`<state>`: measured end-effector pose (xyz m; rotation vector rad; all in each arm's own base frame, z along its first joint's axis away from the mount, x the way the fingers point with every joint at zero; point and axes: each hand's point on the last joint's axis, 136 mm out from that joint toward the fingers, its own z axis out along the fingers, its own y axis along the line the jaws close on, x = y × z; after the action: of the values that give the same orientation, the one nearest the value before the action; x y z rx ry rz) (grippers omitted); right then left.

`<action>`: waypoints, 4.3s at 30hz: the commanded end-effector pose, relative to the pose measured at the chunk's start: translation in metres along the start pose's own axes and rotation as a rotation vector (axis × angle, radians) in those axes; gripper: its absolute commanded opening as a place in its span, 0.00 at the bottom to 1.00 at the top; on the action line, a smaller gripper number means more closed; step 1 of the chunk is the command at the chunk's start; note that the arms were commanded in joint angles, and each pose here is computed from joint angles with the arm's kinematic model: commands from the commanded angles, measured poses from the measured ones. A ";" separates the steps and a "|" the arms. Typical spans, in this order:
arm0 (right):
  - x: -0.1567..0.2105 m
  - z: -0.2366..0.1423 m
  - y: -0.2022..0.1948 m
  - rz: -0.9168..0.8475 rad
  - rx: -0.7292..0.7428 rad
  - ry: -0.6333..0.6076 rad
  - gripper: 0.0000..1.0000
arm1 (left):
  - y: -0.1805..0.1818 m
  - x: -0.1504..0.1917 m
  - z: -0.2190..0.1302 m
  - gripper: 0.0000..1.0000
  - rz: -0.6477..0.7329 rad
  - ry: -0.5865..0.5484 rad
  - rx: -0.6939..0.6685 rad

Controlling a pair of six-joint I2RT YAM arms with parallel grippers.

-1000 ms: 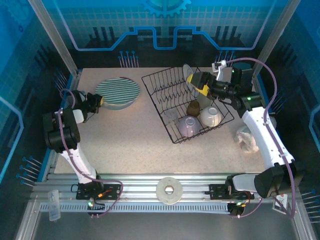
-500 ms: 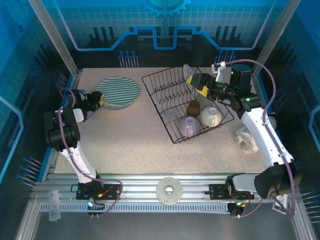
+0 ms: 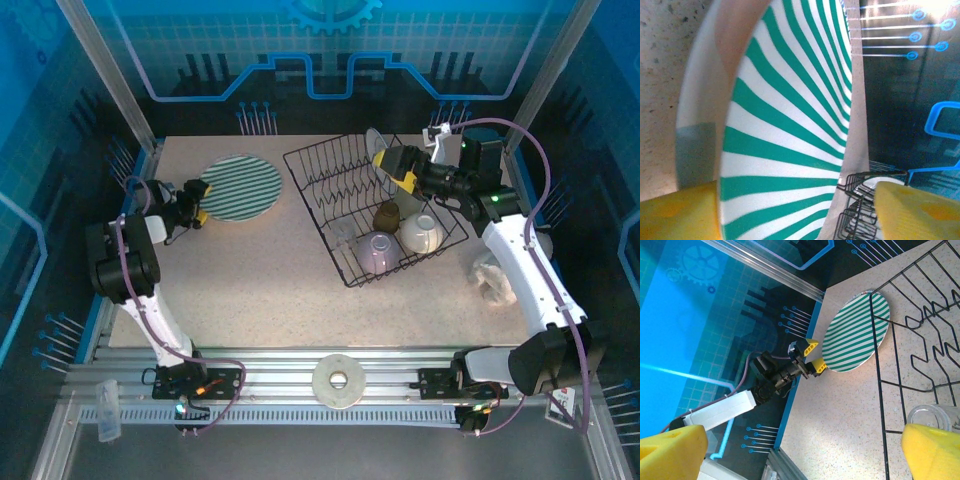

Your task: Unload the mixed dishes from the dish rack

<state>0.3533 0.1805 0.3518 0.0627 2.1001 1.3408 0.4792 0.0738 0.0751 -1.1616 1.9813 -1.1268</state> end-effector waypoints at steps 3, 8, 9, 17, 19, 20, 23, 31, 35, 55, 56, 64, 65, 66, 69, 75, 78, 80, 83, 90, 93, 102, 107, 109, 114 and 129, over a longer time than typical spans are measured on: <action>0.001 0.002 0.007 -0.019 -0.026 0.002 1.00 | -0.033 -0.008 -0.019 0.99 0.096 -0.015 0.011; 0.003 0.000 0.008 -0.023 -0.028 0.002 1.00 | -0.029 -0.008 -0.025 0.99 0.107 -0.021 -0.055; 0.004 0.000 0.008 -0.023 -0.028 0.003 1.00 | -0.027 -0.009 -0.026 0.99 0.106 -0.021 -0.082; 0.007 -0.002 0.009 -0.025 -0.032 0.006 1.00 | -0.010 -0.013 -0.044 0.99 0.131 -0.045 -0.286; 0.008 -0.003 0.009 -0.025 -0.034 0.009 1.00 | -0.009 -0.010 -0.045 0.99 0.125 -0.037 -0.302; 0.008 -0.003 0.010 -0.026 -0.034 0.008 1.00 | -0.009 -0.007 -0.045 0.99 0.120 -0.025 -0.307; 0.009 -0.004 0.010 -0.027 -0.034 0.008 1.00 | -0.012 0.008 -0.045 0.99 0.144 0.005 -0.332; 0.012 -0.003 0.006 -0.017 -0.032 0.015 1.00 | -0.001 0.079 -0.037 0.99 0.109 0.096 -0.409; 0.011 -0.001 0.005 -0.017 -0.034 0.018 1.00 | -0.002 0.111 -0.027 0.99 0.064 0.128 -0.415; 0.014 -0.003 0.008 -0.026 -0.044 0.032 1.00 | -0.013 0.121 0.040 0.99 -0.046 0.094 -0.367; 0.015 -0.003 0.008 -0.026 -0.044 0.033 1.00 | -0.011 0.120 0.042 0.99 -0.047 0.096 -0.376; 0.016 -0.006 0.008 -0.029 -0.038 0.034 1.00 | -0.012 0.101 0.048 0.99 -0.075 0.058 -0.385; 0.016 -0.006 0.008 -0.031 -0.037 0.033 1.00 | -0.012 0.097 0.048 0.99 -0.074 0.052 -0.387; 0.017 -0.006 0.007 -0.029 -0.038 0.035 1.00 | -0.012 0.094 0.048 0.99 -0.072 0.045 -0.393; 0.017 -0.006 0.008 -0.030 -0.039 0.035 1.00 | -0.014 0.083 0.047 0.99 -0.081 0.023 -0.382; 0.016 -0.007 0.007 -0.031 -0.036 0.035 1.00 | -0.019 0.078 0.042 0.99 -0.082 0.020 -0.380; 0.016 -0.006 0.004 -0.030 -0.026 0.035 1.00 | -0.019 0.084 0.035 0.99 -0.091 0.019 -0.373; 0.015 -0.006 0.001 -0.029 -0.016 0.034 1.00 | -0.020 0.089 0.029 0.99 -0.088 0.023 -0.367; 0.013 -0.006 -0.006 -0.030 0.011 0.026 1.00 | -0.021 0.098 0.015 0.99 -0.083 0.026 -0.363; 0.000 -0.013 -0.031 -0.084 0.214 -0.018 1.00 | -0.031 0.124 -0.024 0.99 -0.042 0.039 -0.343; -0.004 -0.022 -0.046 -0.095 0.323 -0.044 1.00 | -0.041 0.139 -0.038 0.99 -0.004 0.076 -0.337; -0.013 -0.030 -0.073 -0.184 0.559 -0.026 0.99 | -0.098 0.187 -0.079 0.99 0.185 0.247 -0.148; -0.024 -0.021 -0.079 -0.358 0.714 0.002 0.97 | -0.127 0.203 -0.106 0.99 0.366 0.275 -0.067; -0.027 -0.016 -0.086 -0.428 0.816 0.046 0.94 | -0.140 0.215 -0.117 0.99 0.416 0.307 -0.011; -0.033 0.006 -0.095 -0.571 0.975 0.092 0.89 | -0.149 0.250 -0.138 0.99 0.515 0.391 0.084; -0.051 0.077 -0.141 -0.691 1.208 0.205 0.82 | -0.121 0.284 -0.154 0.99 0.539 0.457 0.101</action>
<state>0.4680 0.1637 0.2382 -0.2717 2.4527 -0.3030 0.2837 -0.1494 0.2373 -0.3159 2.3418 -1.2276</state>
